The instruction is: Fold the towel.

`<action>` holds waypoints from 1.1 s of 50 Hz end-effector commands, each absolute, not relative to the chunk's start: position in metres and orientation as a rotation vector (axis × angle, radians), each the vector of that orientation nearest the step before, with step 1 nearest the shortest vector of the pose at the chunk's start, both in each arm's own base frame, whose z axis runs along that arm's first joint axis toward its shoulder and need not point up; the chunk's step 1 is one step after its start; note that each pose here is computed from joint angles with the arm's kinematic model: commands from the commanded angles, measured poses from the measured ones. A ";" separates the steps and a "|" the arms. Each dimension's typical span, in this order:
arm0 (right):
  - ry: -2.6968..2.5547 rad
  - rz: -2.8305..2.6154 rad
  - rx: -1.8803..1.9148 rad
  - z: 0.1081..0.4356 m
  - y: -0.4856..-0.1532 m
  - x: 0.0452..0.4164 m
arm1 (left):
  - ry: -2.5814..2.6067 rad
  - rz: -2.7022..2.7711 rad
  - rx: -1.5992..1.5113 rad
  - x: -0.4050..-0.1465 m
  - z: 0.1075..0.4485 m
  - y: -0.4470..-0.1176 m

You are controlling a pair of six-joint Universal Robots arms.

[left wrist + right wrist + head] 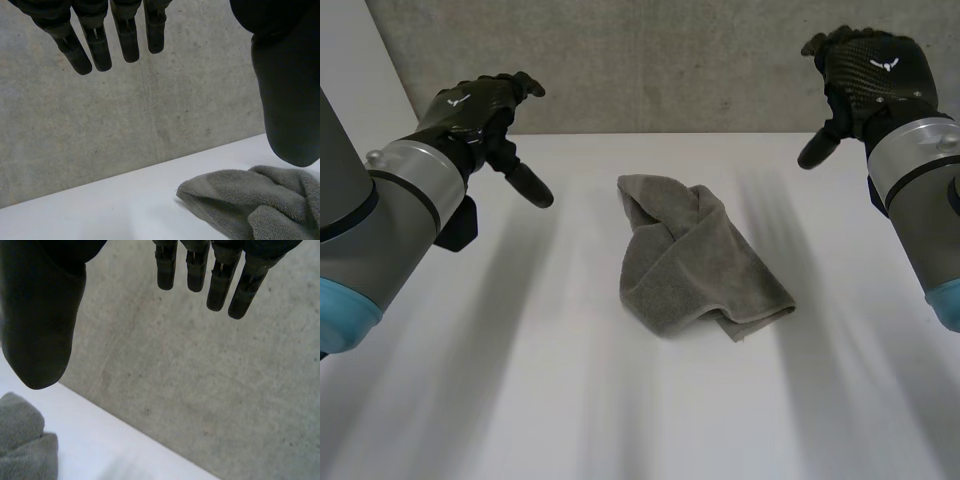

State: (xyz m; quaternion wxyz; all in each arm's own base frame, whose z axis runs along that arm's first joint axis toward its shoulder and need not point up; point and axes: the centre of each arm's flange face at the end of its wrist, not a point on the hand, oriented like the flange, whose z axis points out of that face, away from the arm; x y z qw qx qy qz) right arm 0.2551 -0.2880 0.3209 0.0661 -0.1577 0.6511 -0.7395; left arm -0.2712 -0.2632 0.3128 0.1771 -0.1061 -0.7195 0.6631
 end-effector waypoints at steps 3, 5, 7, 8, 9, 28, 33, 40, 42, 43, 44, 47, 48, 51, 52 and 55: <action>2.016 -2.199 -0.467 0.316 -0.293 0.251 | -2.026 1.884 -0.298 -0.271 0.315 -0.262; 2.017 -2.199 -0.464 0.317 -0.294 0.251 | -2.026 1.886 -0.297 -0.271 0.315 -0.262; 2.030 -2.196 -0.463 0.316 -0.295 0.249 | -2.026 1.885 -0.292 -0.270 0.314 -0.263; 2.030 -2.196 -0.463 0.316 -0.295 0.249 | -2.024 1.883 -0.295 -0.270 0.314 -0.261; 2.041 -2.185 -0.468 0.313 -0.296 0.250 | -2.019 1.887 -0.297 -0.270 0.316 -0.260; 2.108 -2.167 -0.516 0.312 -0.309 0.238 | -2.036 1.840 -0.319 -0.275 0.305 -0.255; 2.226 -1.992 -0.719 0.289 -0.301 0.236 | -2.086 1.685 -0.440 -0.303 0.270 -0.228; 2.344 -1.626 -0.850 0.217 -0.283 0.235 | -2.153 1.541 -0.550 -0.324 0.222 -0.203; 2.351 -1.571 -0.855 0.202 -0.278 0.236 | -2.174 1.504 -0.560 -0.330 0.198 -0.201; 2.351 -1.571 -0.855 0.202 -0.278 0.236 | -2.174 1.504 -0.560 -0.330 0.198 -0.201; 2.352 -1.538 -0.857 0.190 -0.274 0.237 | -2.181 1.481 -0.549 -0.332 0.188 -0.200; 2.343 -1.522 -0.825 0.173 -0.270 0.239 | -2.193 1.424 -0.494 -0.337 0.174 -0.198; 2.340 -1.518 -0.798 0.166 -0.270 0.240 | -2.199 1.397 -0.456 -0.338 0.168 -0.198; 2.342 -1.507 -0.759 0.161 -0.271 0.239 | -2.202 1.375 -0.414 -0.339 0.165 -0.199; 2.347 -1.492 -0.716 0.156 -0.272 0.239 | -2.205 1.367 -0.381 -0.339 0.162 -0.200; 2.355 -1.432 -0.637 0.146 -0.274 0.241 | -2.196 1.377 -0.343 -0.341 0.158 -0.203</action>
